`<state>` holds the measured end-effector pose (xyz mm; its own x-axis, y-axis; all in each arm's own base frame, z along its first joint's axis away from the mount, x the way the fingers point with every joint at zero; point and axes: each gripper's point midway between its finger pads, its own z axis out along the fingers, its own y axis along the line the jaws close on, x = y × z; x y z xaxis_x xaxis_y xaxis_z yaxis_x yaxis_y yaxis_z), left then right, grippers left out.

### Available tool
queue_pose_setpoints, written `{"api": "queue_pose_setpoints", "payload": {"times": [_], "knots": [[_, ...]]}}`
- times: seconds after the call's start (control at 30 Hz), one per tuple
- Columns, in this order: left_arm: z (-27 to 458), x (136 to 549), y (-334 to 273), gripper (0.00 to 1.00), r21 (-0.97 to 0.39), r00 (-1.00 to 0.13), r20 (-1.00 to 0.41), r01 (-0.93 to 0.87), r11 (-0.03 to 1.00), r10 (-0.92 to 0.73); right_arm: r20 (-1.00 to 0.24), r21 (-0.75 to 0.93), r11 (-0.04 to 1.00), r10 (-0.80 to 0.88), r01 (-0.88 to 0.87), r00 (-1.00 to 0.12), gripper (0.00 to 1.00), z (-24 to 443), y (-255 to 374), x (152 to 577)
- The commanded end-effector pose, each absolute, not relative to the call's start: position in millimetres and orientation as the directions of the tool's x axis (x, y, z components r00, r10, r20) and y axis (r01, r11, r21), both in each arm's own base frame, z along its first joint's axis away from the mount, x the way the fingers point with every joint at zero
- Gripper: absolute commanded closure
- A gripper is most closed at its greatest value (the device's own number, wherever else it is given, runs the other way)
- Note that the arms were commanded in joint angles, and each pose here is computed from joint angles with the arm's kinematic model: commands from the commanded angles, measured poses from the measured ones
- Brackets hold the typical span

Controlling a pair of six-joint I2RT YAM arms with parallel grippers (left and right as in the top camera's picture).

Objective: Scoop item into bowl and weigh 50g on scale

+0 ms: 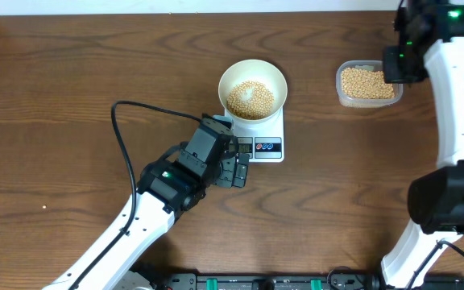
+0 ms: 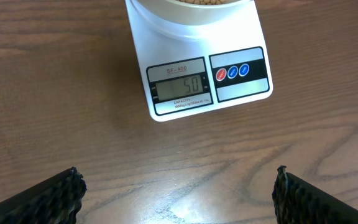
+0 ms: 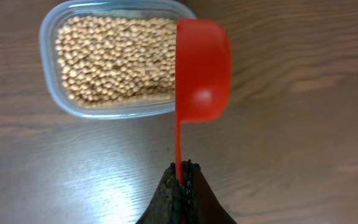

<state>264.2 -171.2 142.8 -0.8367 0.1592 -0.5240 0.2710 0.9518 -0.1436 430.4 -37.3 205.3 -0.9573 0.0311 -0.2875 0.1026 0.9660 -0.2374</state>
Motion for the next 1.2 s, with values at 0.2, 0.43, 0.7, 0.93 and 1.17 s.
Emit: {"api": "queue_pose_setpoints", "payload": {"times": [0.2,0.43,0.7,0.93,1.17], "knots": [[139.6,263.3,-168.2,0.02,-0.131,-0.839,-0.519,0.264,0.956,0.161,-0.397,-0.257,0.892,0.254,0.373,-0.882,0.99,215.8,-46.4,433.3],[139.6,263.3,-168.2,0.02,-0.131,-0.839,-0.519,0.264,0.955,0.161,-0.315,0.158,0.937,0.347,0.311,-0.884,0.99,189.0,-10.5,453.7],[139.6,263.3,-168.2,0.02,-0.131,-0.839,-0.519,0.264,0.956,0.161,-0.197,0.471,0.824,0.447,0.316,-0.872,0.99,154.3,-13.2,457.7],[139.6,263.3,-168.2,0.02,-0.131,-0.839,-0.519,0.264,0.956,0.161,-0.107,0.607,0.715,0.506,0.348,-0.856,0.84,122.8,-27.2,446.2],[139.6,263.3,-168.2,0.02,-0.131,-0.839,-0.519,0.264,0.956,0.161,-0.042,0.621,0.699,0.481,0.354,-0.876,0.52,105.4,-30.6,422.3]]}}
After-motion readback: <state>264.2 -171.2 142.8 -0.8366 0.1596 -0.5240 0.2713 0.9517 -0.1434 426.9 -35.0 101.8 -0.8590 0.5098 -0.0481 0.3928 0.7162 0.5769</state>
